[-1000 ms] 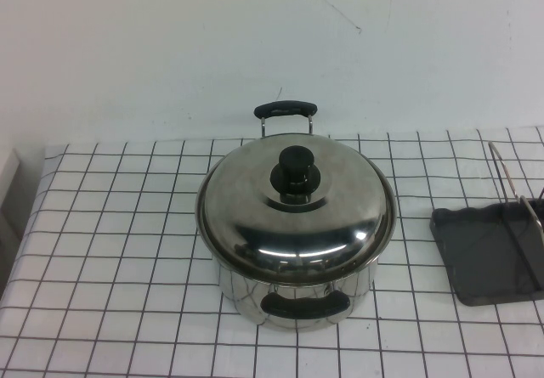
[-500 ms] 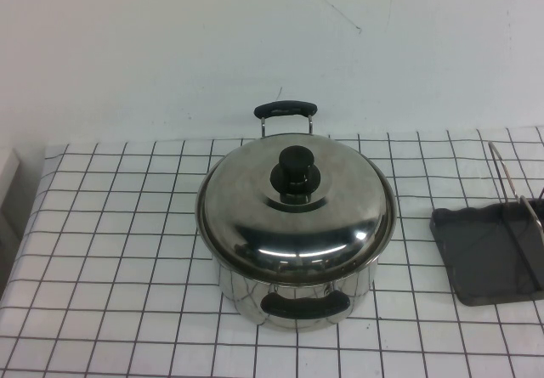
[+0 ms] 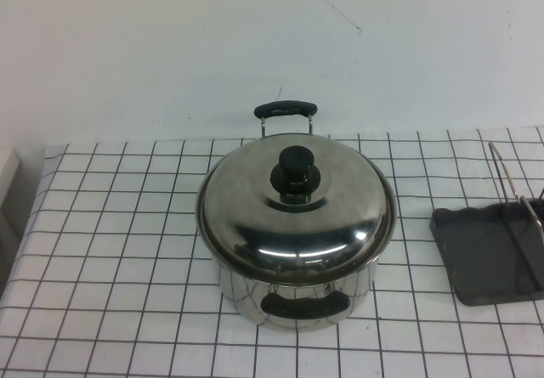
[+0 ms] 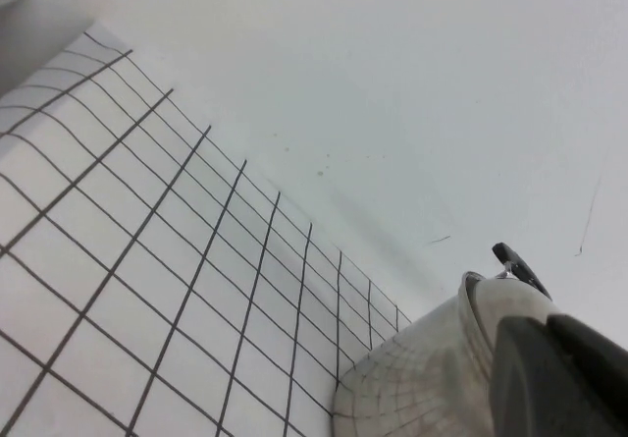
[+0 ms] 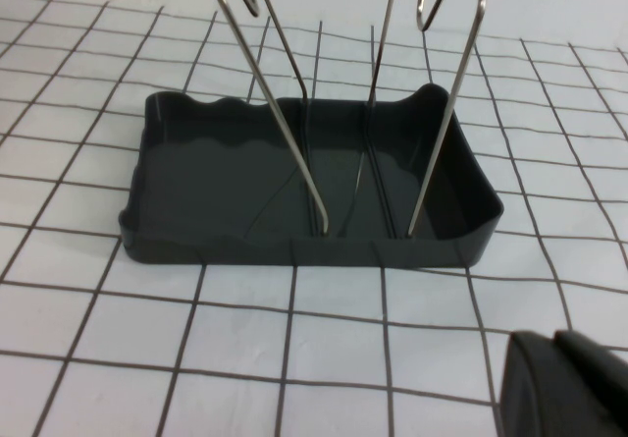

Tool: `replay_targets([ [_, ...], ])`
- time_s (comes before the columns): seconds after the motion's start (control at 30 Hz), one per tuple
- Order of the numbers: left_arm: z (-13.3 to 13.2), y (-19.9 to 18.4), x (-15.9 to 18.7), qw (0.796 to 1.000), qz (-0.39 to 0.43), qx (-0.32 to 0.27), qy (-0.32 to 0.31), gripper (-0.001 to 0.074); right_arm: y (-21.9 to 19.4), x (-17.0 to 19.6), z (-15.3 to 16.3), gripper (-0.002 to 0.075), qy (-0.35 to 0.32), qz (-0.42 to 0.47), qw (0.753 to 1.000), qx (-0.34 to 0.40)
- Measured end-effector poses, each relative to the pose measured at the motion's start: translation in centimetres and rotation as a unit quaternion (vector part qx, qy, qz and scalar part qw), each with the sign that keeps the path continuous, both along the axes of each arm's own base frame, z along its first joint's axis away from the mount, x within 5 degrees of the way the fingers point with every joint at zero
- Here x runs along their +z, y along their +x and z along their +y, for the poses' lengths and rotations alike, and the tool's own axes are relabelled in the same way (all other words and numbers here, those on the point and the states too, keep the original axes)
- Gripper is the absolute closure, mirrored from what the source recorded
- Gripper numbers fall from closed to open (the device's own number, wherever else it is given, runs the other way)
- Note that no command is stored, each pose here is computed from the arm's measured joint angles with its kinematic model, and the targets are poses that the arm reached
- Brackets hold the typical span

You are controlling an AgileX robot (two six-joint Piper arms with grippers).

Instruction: Put pot lid on rack

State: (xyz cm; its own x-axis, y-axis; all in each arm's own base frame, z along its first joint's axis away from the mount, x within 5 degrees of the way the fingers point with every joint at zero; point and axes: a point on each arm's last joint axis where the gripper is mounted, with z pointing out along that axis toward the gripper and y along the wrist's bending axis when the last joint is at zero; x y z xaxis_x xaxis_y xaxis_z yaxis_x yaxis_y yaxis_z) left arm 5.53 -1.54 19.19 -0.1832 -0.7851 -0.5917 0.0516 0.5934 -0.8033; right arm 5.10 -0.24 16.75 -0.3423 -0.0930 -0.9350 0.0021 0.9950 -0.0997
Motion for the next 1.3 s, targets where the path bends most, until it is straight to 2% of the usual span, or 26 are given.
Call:
replay_targets([
  [0.1,-0.1,0.0,0.0,1.0,0.0,-0.007,0.012,0.0738,0.0,0.0,0.0,0.0729,0.0,0.0,1.0,0.0],
  [0.23,-0.6,-0.4,1.8,0.994,-0.029,-0.037,0.097,0.0738,0.0,0.0,0.0,0.0729,0.0,0.0,1.0,0.0],
  [0.37,-0.4,-1.0,5.3,0.979,-0.08,-0.026,0.188,0.0738,0.0,0.0,0.0,0.0729,0.0,0.0,1.0,0.0],
  [0.53,0.1,0.2,8.1,0.956,-0.062,-0.013,0.287,0.0738,0.0,0.0,0.0,0.0729,0.0,0.0,1.0,0.0],
  [0.73,0.3,3.2,10.2,0.943,-0.02,-0.013,0.331,0.0738,0.0,0.0,0.0,0.0729,0.0,0.0,1.0,0.0],
  [0.83,-0.1,4.7,10.6,0.94,-0.029,-0.027,0.34,0.0738,0.0,0.0,0.0,0.0729,0.0,0.0,1.0,0.0],
  [0.97,-2.2,6.2,11.2,0.927,-0.076,-0.089,0.355,0.0738,0.0,0.0,0.0,0.0729,0.0,0.0,1.0,0.0],
  [1.17,-7.6,8.8,12.1,0.891,-0.11,-0.22,0.382,0.0734,0.0,0.0,0.0,0.0729,0.0,0.0,1.0,0.0],
  [1.3,-10.4,10.9,12.4,0.875,-0.121,-0.254,0.394,0.0657,0.0,0.0,0.0,0.0729,0.0,0.0,1.0,0.0],
])
